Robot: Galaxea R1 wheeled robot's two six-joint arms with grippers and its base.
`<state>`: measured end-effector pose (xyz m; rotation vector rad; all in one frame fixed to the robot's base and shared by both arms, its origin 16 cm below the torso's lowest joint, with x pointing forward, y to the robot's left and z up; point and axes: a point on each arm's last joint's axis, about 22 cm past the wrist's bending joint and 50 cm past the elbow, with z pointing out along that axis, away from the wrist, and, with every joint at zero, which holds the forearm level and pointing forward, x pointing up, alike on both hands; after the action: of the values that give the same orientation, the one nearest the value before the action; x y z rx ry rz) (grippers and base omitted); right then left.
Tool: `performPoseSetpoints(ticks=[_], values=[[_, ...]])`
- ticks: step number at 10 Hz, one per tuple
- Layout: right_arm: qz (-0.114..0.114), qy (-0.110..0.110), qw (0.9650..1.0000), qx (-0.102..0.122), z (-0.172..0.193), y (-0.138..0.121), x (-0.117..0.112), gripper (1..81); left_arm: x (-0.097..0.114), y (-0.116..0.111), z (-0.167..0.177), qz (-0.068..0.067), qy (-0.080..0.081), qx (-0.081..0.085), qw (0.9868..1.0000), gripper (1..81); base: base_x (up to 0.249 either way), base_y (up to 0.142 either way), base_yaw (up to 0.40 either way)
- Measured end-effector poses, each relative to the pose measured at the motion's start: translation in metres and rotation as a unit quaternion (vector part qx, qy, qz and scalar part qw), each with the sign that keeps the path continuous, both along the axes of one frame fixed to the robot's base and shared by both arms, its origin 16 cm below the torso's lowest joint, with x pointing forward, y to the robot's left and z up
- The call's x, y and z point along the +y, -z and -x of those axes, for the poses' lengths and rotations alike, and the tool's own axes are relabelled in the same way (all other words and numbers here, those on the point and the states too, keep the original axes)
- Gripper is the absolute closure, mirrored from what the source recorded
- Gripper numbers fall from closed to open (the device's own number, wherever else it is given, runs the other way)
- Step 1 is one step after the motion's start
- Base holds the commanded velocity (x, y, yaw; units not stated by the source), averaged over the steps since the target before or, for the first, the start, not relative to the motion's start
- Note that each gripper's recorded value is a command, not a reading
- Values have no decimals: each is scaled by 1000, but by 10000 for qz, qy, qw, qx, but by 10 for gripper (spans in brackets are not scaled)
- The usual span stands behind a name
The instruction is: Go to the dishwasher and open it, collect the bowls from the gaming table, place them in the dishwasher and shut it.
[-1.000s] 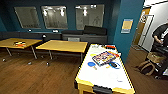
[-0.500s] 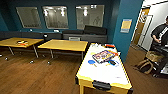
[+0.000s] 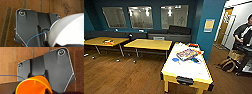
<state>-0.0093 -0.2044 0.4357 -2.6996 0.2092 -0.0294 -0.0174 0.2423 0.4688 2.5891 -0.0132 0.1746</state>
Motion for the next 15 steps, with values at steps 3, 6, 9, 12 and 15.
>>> performPoseSetpoints(ticks=[3,6,9,12,15], values=[[-21,0,10000,2,0,0,3,811,0,0,2,-4,9,8,10000,811,-151,0,0],[-21,-3,10000,1,1,0,3,811,0,0,3,-5,13,10,10000,811,-126,0,0],[-10,-11,10000,47,10,0,2,811,-1,0,14,-6,20,66,10000,811,0,0,0],[-15,-7,10000,-30,-1,0,3,811,-2,0,2,10,12,-14,10000,811,0,0,0],[-27,-13,10000,-70,-3,-1,6,811,-2,0,0,8,11,-60,10000,811,0,0,0]])
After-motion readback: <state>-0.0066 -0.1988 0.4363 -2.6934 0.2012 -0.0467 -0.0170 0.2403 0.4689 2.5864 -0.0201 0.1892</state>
